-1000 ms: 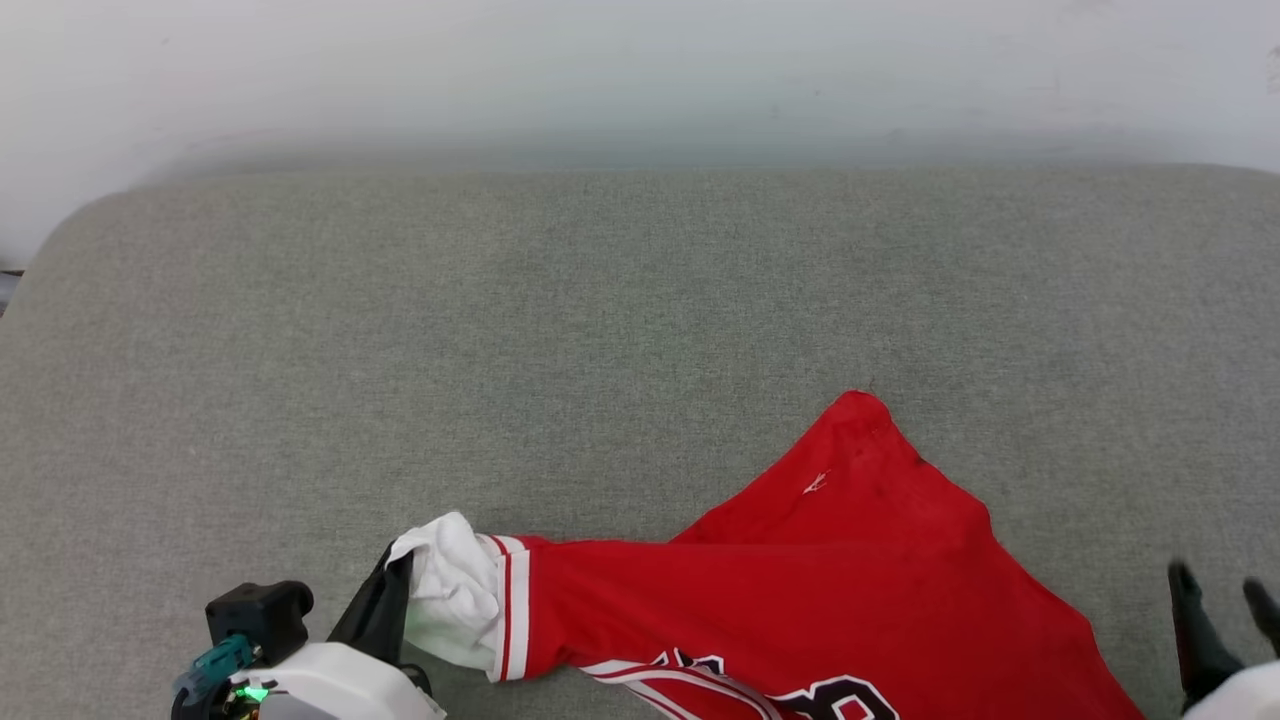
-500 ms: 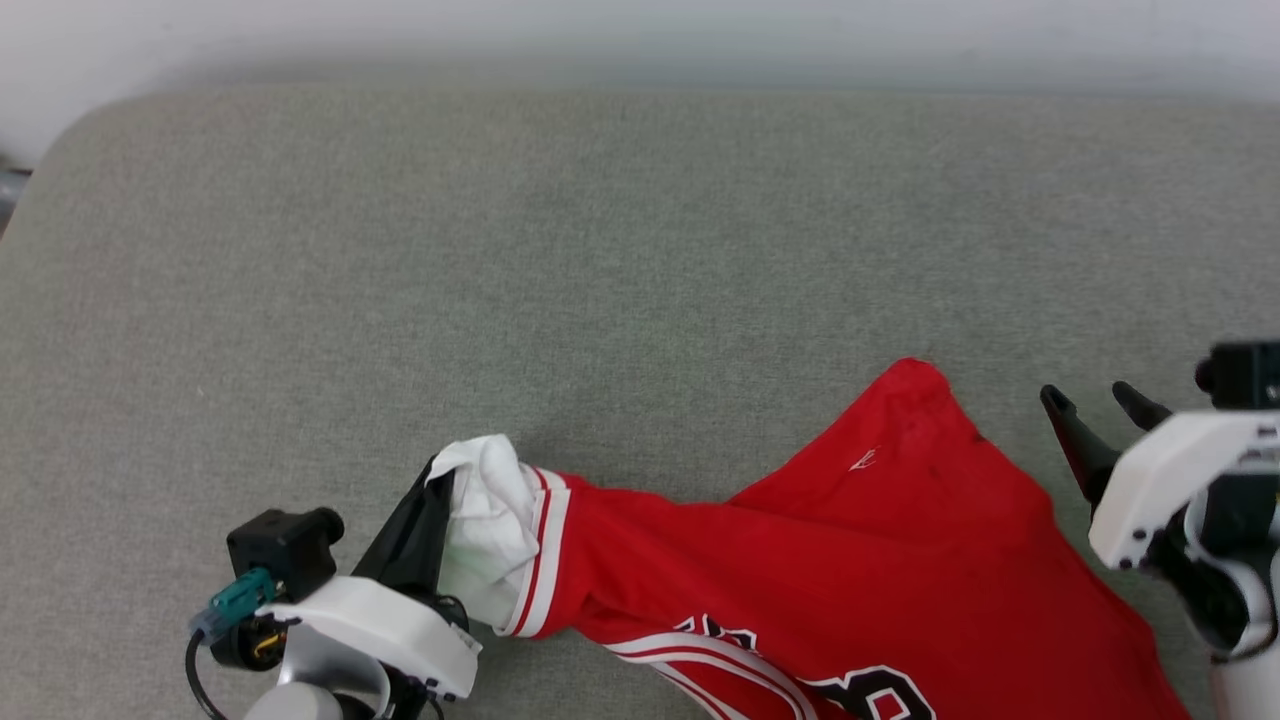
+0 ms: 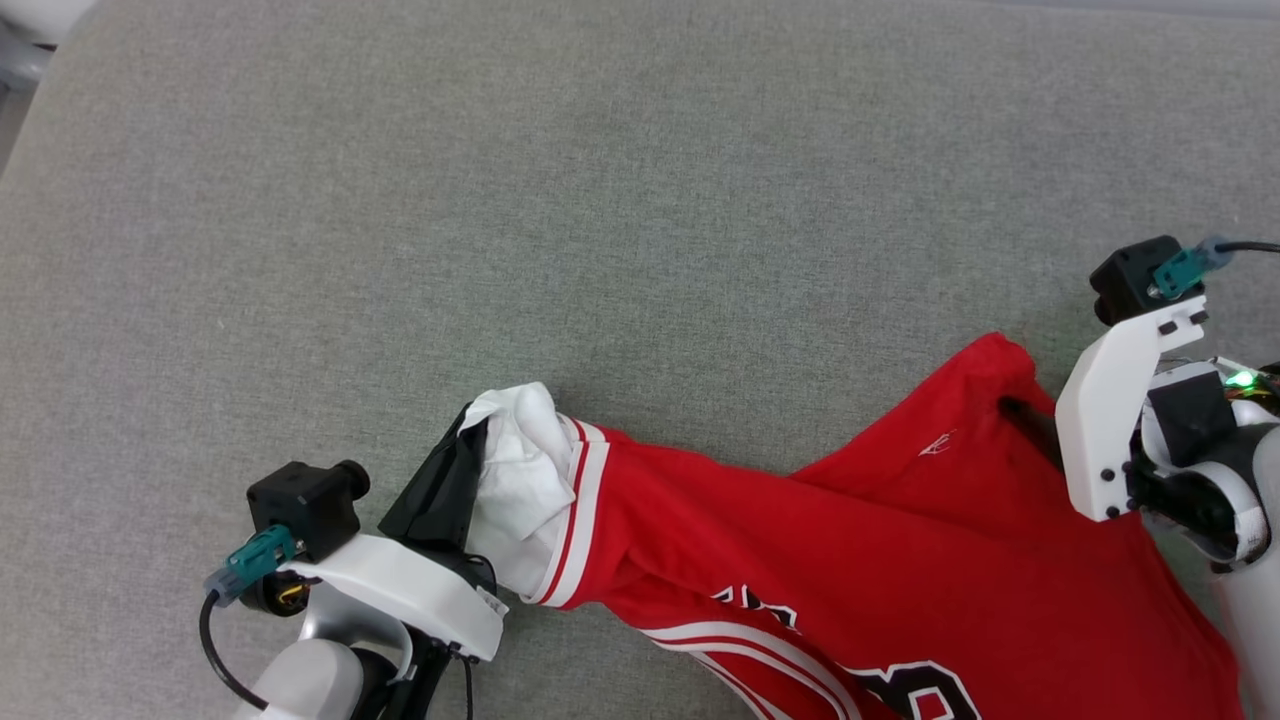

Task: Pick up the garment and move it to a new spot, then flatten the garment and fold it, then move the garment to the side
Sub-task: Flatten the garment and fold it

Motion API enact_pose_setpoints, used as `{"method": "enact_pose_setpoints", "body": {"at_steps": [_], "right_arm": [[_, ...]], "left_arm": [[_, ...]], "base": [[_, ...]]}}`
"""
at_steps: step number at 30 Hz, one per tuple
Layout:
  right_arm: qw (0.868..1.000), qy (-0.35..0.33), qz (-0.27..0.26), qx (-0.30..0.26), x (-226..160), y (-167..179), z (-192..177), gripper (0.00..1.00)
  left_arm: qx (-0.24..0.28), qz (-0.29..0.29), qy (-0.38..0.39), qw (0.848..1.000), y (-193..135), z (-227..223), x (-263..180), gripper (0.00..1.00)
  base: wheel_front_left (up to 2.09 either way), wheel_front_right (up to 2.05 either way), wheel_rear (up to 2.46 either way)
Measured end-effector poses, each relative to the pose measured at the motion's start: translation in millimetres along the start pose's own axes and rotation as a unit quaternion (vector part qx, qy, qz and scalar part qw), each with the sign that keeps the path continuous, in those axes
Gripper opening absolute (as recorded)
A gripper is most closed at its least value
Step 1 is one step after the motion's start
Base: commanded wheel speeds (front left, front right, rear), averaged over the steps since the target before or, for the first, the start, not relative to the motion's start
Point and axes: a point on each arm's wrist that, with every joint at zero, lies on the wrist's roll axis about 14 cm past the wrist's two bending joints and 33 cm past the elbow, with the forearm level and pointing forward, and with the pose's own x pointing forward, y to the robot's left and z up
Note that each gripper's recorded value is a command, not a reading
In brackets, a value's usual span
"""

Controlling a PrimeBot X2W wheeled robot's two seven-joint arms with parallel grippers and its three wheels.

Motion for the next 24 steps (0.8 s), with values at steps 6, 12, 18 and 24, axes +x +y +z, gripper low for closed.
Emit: {"method": "enact_pose_setpoints", "body": {"at_steps": [6, 12, 18, 24], "right_arm": [[0.998, 0.053, 0.021, 0.01, 16, 4, -17, 0.0], [0.999, -0.007, 0.032, 0.017, 4, 9, 8, 0.0], [0.988, -0.153, -0.011, 0.009, -45, -13, 77, 0.0], [0.972, -0.226, -0.056, 0.011, -83, -36, 114, 0.0]], "left_arm": [[-0.003, 0.01, 0.007, 1.0, 9, -6, 2, 0.0], [0.005, 0.019, -0.008, 1.0, 16, 6, -1, 0.0], [0.051, 0.011, -0.069, 0.996, 21, 62, 9, 0.0], [0.081, -0.011, -0.126, 0.989, 11, 121, 27, 0.0]], "base": [[0.0, 0.0, 0.0], [0.0, 0.0, 0.0], [0.0, 0.0, 0.0], [0.0, 0.0, 0.0]]}}
